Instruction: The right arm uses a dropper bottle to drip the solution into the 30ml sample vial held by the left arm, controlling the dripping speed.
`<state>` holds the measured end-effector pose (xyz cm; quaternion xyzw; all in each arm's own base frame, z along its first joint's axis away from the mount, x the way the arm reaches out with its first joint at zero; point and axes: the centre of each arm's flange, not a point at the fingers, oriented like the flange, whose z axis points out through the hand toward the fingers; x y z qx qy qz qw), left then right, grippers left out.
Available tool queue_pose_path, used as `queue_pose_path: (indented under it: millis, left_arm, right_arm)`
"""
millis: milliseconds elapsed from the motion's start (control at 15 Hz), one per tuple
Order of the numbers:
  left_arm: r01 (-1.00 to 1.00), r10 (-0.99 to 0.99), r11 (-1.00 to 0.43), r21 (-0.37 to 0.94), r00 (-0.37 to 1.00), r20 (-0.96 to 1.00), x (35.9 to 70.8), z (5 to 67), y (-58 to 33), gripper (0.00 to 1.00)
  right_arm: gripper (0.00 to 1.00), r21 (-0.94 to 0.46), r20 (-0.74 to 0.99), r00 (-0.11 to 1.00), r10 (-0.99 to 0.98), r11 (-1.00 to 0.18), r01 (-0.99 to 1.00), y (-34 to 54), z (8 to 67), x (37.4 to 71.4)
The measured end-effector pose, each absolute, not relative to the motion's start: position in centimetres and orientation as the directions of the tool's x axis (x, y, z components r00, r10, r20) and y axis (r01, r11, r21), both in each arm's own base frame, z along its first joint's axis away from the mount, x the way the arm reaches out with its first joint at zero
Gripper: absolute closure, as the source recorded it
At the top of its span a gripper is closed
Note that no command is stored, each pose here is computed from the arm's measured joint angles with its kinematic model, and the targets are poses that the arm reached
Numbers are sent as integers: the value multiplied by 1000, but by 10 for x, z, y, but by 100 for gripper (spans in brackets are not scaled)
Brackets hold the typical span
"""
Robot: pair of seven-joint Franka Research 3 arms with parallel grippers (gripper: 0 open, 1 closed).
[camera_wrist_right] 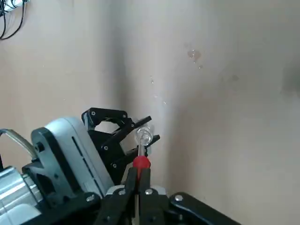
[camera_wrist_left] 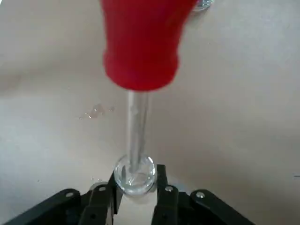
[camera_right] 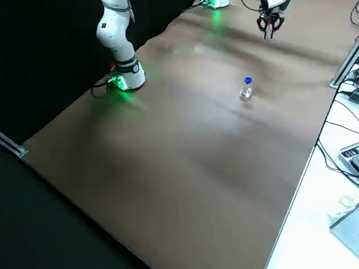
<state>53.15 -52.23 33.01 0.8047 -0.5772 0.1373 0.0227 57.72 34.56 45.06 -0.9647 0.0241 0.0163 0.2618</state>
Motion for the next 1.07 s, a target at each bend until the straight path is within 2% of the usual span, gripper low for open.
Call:
queue_pose_path:
  millis: [1067]
  left_arm:
    - [-934, -922, -336, -123, 299, 247, 533, 330, -521, 68]
  right_arm:
    - [96, -491, -74, 996, -49, -867, -79, 328, 451, 584]
